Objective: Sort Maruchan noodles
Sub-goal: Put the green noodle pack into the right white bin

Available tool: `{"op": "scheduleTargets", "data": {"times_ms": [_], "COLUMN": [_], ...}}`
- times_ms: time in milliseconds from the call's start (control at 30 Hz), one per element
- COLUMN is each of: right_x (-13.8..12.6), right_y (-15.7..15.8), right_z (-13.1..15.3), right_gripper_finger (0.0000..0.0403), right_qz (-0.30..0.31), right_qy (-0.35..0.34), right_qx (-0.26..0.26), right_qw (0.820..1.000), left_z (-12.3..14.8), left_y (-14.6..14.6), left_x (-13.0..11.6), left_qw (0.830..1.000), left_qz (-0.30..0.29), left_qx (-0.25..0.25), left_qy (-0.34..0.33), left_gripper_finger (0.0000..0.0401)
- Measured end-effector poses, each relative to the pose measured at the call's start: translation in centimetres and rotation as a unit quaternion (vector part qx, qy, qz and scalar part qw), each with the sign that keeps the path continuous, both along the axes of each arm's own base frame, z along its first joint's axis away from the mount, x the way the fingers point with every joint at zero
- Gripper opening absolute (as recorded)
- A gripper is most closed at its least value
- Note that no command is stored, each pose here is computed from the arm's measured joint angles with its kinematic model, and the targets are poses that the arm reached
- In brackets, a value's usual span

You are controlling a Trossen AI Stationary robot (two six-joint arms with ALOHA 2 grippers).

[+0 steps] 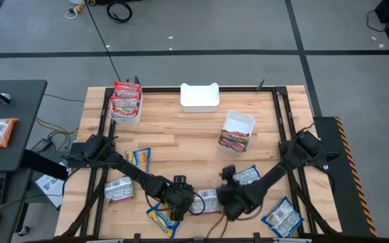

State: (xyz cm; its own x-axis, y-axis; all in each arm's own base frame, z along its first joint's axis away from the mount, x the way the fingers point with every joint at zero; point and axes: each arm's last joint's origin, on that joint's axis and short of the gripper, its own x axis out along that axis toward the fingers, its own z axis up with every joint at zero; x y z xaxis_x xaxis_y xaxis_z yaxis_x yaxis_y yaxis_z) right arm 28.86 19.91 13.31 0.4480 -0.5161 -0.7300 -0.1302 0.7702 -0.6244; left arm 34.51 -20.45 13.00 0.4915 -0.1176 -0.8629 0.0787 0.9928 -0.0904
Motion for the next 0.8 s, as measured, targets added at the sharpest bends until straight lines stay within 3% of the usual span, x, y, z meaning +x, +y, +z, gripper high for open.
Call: {"op": "scheduleTargets", "data": {"times_ms": [100, 167, 300, 467, 600, 800], "right_x": [-0.3, -0.6, -1.4, -1.6, -1.0, 1.0], "right_y": [-1.4, -1.6, 0.2, 4.6, 6.7, 7.3], "right_z": [1.0, 2.0, 4.1, 5.8, 5.2, 1.5], "right_gripper_finger": [0.0270, 0.0270, 0.0270, 0.0266, 0.0264, 0.0263], "right_qz": [-0.013, -0.015, 0.017, 0.137, 0.185, 0.162], "right_qy": [0.030, 0.032, 0.011, -0.074, -0.136, -0.165], "right_qx": [-0.025, -0.008, 0.089, 0.187, 0.169, 0.155], "right_qw": [0.999, 0.999, 0.996, 0.970, 0.958, 0.961], "left_z": [0.0, 0.0, 0.0, -0.1, 0.0, 0.0], "left_y": [0.1, 0.1, 0.1, 0.7, 1.9, 3.6], "left_x": [0.0, 0.0, 0.0, 0.4, 1.1, 2.1], "left_qw": [1.000, 1.000, 1.000, 1.000, 1.000, 1.000], "left_qz": [-0.001, -0.002, -0.005, -0.011, -0.012, 0.007], "left_qx": [-0.001, -0.001, 0.009, 0.023, 0.024, 0.021], "left_qy": [0.002, 0.005, 0.002, -0.004, -0.004, -0.014], "left_gripper_finger": [0.0286, 0.0286, 0.0286, 0.0286, 0.0286, 0.0286]}}
